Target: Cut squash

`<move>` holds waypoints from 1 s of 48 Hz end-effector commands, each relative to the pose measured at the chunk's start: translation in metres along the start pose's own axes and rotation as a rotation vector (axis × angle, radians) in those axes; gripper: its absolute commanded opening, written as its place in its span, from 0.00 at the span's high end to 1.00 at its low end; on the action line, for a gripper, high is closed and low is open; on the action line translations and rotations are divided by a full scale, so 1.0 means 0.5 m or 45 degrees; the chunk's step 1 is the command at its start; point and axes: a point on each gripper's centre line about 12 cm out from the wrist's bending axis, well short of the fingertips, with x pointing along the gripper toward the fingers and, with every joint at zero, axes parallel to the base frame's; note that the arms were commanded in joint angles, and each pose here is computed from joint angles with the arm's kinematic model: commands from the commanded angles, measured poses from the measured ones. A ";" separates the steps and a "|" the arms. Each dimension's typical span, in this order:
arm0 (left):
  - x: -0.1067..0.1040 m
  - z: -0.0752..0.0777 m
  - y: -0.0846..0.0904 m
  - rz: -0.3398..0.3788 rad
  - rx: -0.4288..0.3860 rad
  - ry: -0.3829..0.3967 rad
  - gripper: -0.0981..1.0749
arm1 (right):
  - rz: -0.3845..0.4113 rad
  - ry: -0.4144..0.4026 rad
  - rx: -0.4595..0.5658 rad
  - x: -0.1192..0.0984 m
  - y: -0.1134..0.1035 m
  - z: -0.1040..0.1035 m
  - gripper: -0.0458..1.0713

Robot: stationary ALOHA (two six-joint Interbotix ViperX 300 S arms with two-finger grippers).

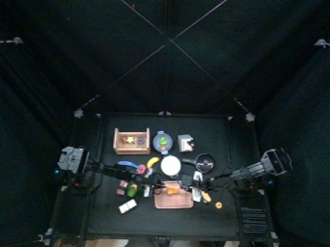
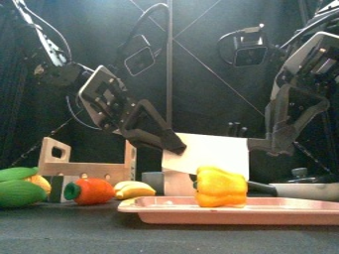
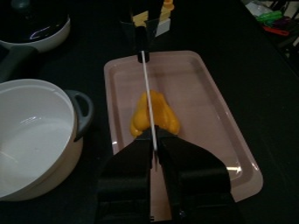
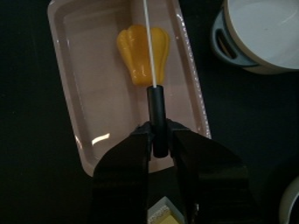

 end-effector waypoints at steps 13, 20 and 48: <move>0.005 0.006 -0.004 0.006 -0.024 -0.007 0.51 | 0.000 0.002 0.005 0.006 0.003 0.006 0.47; 0.007 0.004 -0.002 0.011 -0.032 -0.005 0.51 | -0.004 0.007 0.010 0.007 0.002 0.005 0.47; 0.014 -0.018 -0.010 0.000 -0.026 0.044 0.51 | -0.010 0.024 0.007 0.017 0.002 0.001 0.47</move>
